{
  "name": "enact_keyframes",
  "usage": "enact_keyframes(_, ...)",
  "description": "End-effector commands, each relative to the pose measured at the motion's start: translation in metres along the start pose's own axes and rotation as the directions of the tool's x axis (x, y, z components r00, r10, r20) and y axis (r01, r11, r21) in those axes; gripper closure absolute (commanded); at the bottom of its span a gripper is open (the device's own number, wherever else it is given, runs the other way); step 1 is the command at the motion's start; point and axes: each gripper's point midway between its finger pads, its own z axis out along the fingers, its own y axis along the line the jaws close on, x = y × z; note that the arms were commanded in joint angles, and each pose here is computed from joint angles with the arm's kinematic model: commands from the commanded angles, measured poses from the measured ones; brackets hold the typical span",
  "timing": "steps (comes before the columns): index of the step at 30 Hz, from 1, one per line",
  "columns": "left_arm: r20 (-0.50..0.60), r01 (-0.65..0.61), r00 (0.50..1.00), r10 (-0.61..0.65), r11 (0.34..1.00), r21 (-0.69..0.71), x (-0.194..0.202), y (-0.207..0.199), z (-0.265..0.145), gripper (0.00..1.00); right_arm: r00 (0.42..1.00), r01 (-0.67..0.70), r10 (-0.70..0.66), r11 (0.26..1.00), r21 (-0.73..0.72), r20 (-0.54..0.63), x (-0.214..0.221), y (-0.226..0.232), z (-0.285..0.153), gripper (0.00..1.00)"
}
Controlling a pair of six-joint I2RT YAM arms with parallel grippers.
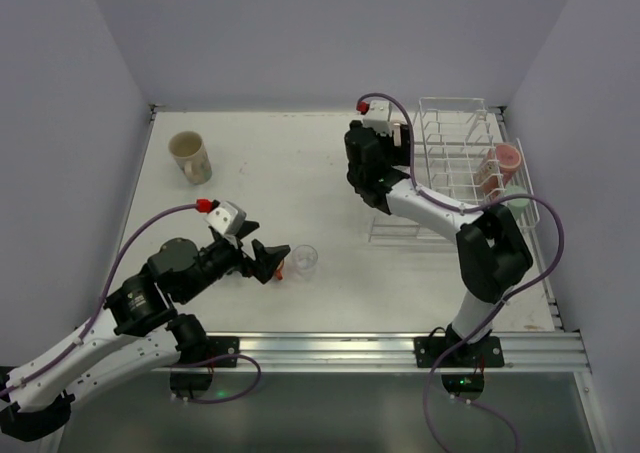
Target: Unload the cups from the dish rack
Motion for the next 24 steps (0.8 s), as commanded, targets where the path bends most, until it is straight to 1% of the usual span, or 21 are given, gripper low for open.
enact_keyframes(1, 0.024, -0.006, 1.000, 0.006, 1.000, 0.010, -0.006, -0.002, 0.003, 0.02, 0.979, -0.121, 0.112, 0.992, 0.045, 0.172, -0.076, -0.033, -0.016, 0.65)
enact_keyframes(7, 0.026, -0.003, 1.000, 0.003, 1.000, 0.008, -0.006, -0.001, 0.004, 0.02, 0.972, -0.056, 0.053, 0.998, 0.008, 0.231, -0.092, -0.034, -0.025, 0.65)
enact_keyframes(11, 0.025, 0.000, 1.000, -0.001, 1.000, 0.008, -0.006, 0.000, 0.005, 0.02, 0.964, -0.045, 0.051, 0.999, -0.031, 0.261, -0.105, -0.030, -0.036, 0.65)
enact_keyframes(14, 0.029, 0.009, 1.000, -0.010, 1.000, 0.010, -0.008, -0.001, 0.005, 0.02, 0.957, -0.078, 0.092, 0.995, -0.062, 0.274, -0.120, -0.030, -0.047, 0.65)
enact_keyframes(16, 0.049, 0.020, 0.999, -0.021, 1.000, 0.022, -0.013, -0.003, 0.003, 0.03, 0.955, -0.119, 0.141, 0.988, -0.099, 0.260, -0.128, -0.028, -0.053, 0.65)
enact_keyframes(21, 0.106, 0.061, 0.992, -0.066, 0.997, 0.048, -0.027, -0.009, 0.002, 0.03, 0.943, -0.226, 0.265, 0.954, -0.197, 0.201, -0.136, -0.021, -0.063, 0.66)
enact_keyframes(23, 0.109, 0.083, 0.990, -0.088, 0.995, 0.053, -0.030, -0.011, 0.003, 0.03, 0.935, -0.258, 0.301, 0.940, -0.221, 0.187, -0.139, -0.022, -0.066, 0.66)
enact_keyframes(24, 0.121, 0.090, 0.988, -0.096, 0.994, 0.055, -0.035, -0.012, 0.003, 0.03, 0.925, -0.303, 0.345, 0.922, -0.240, 0.160, -0.139, -0.020, -0.068, 0.66)
